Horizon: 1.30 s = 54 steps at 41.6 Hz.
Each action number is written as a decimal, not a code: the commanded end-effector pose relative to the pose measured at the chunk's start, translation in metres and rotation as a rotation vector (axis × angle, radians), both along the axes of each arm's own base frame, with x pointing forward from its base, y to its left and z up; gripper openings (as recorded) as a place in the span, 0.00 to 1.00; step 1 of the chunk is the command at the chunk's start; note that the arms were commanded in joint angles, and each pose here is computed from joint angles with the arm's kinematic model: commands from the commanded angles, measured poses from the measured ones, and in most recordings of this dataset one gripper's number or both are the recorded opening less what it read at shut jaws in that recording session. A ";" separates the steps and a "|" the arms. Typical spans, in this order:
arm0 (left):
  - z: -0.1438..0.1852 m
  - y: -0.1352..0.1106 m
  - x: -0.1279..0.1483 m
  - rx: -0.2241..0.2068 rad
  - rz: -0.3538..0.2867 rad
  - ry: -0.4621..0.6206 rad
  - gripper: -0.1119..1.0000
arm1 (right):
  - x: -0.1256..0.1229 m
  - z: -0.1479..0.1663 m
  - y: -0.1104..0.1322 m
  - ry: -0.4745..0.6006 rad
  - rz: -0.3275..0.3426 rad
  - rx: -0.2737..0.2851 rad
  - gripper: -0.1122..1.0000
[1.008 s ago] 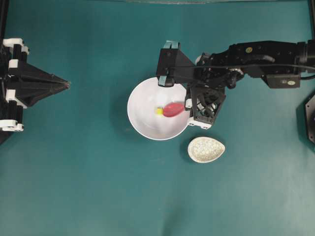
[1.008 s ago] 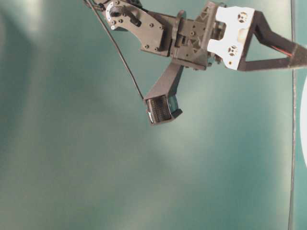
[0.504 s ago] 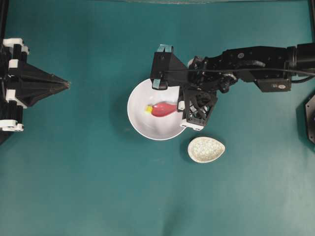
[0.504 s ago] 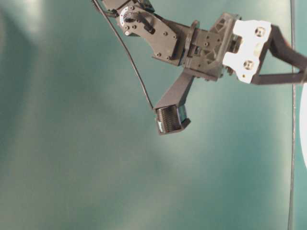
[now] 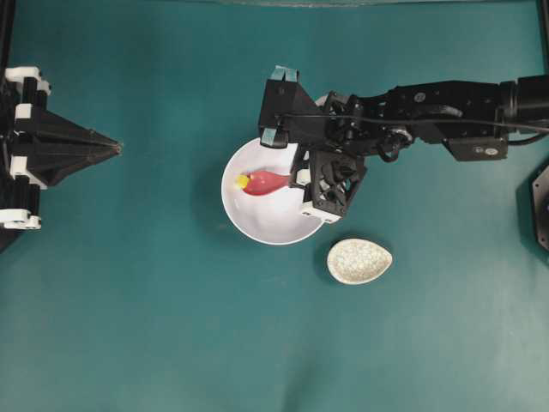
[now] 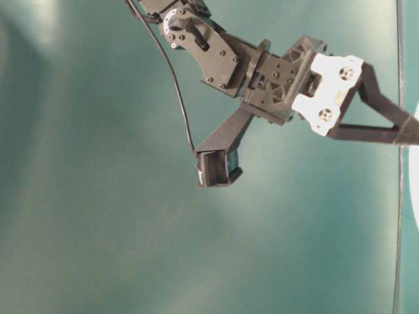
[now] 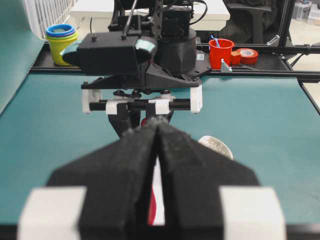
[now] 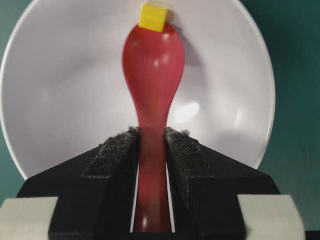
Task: Scoop the yellow hexagonal prism block from the bowl with a spoon using the right arm.
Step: 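Tilt and lift the spoon with the block out of the bowl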
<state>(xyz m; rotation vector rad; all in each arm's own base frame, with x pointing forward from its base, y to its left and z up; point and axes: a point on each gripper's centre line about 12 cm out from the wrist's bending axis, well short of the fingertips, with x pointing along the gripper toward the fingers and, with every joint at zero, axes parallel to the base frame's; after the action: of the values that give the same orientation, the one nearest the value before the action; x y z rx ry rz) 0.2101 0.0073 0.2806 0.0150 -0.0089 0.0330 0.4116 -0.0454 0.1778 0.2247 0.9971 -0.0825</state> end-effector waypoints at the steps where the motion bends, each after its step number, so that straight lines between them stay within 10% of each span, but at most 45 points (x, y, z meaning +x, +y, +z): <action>1: 0.009 0.000 0.003 0.005 0.001 -0.021 0.10 | 0.007 0.016 -0.001 -0.063 -0.002 -0.012 0.31; 54: 0.008 0.000 0.003 0.005 0.001 -0.014 0.10 | -0.042 0.023 0.023 -0.356 -0.024 -0.073 0.31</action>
<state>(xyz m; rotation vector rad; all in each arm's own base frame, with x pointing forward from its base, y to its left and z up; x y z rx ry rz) 0.2102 0.0072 0.2803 0.0163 -0.0028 0.0326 0.3729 -0.0240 0.1820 0.1838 0.7247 -0.0980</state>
